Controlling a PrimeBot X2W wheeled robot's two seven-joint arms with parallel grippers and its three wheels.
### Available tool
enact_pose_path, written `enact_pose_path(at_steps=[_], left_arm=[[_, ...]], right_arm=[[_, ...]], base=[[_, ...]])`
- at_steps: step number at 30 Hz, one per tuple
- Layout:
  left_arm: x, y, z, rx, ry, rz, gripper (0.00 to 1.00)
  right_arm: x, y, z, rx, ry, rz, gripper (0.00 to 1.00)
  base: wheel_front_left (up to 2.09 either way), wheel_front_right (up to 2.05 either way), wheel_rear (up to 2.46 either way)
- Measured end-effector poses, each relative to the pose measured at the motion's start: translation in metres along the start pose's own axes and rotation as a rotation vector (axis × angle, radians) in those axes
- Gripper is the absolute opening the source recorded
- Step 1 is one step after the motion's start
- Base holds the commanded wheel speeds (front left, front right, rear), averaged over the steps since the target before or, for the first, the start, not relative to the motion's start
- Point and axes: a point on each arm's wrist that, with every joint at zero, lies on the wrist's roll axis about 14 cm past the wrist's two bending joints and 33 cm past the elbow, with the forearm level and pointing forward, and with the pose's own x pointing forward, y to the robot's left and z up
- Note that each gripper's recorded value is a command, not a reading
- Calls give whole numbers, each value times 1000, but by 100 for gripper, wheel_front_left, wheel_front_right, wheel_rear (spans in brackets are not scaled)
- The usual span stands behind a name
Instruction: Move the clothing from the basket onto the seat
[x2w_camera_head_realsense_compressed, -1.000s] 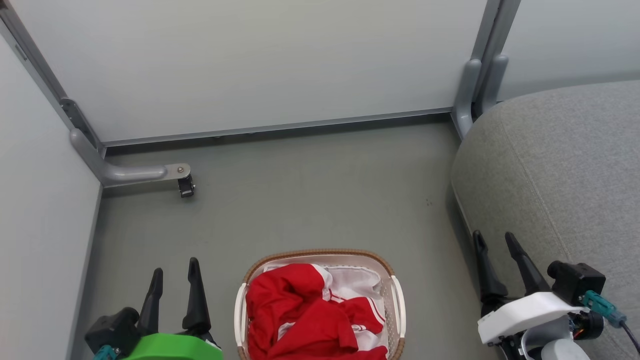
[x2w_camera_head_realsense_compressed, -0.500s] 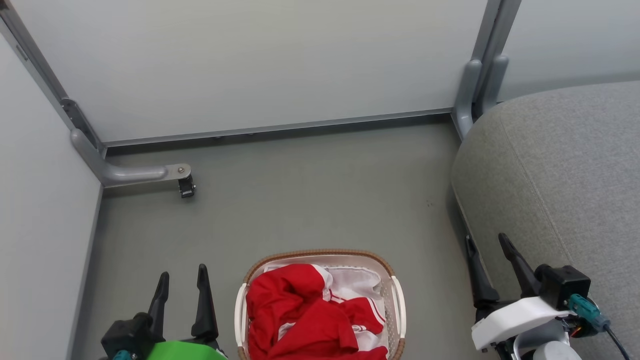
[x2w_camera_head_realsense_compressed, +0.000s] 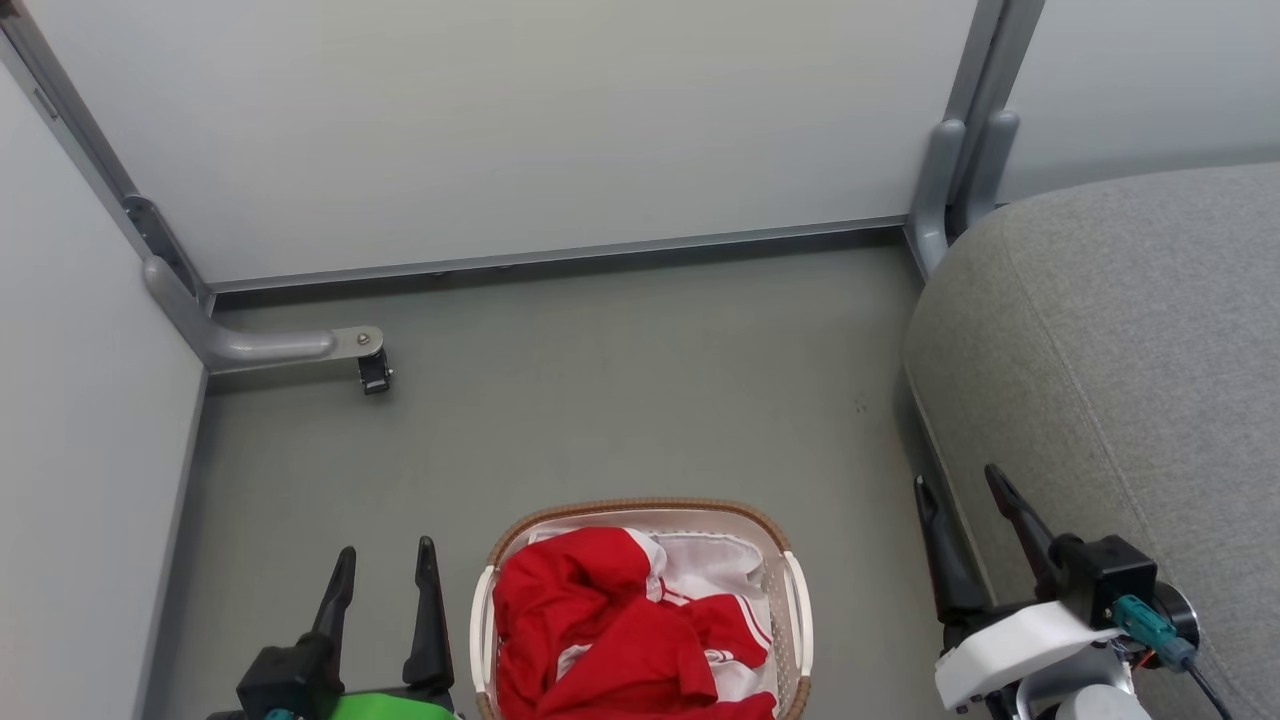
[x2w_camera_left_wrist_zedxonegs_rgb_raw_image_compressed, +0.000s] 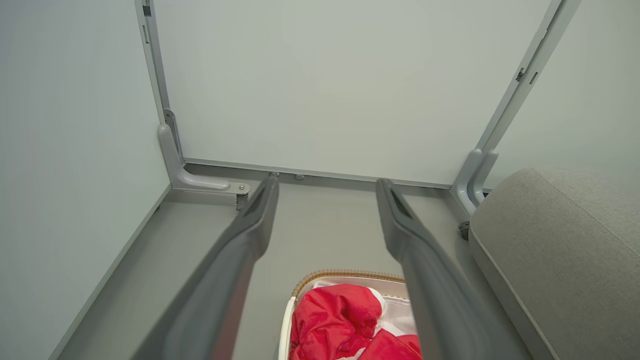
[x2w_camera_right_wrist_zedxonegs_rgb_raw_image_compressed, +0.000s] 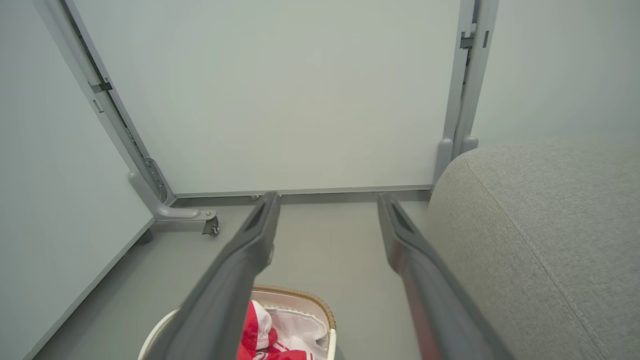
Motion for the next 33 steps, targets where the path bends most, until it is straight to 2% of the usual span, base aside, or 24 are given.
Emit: enact_pose_path(at_steps=[33], left_arm=[[1,-7,-12,25,34,-30,100]], right_arm=[[4,2,-3,-18,6,11,100]], base=[[0,0,0]])
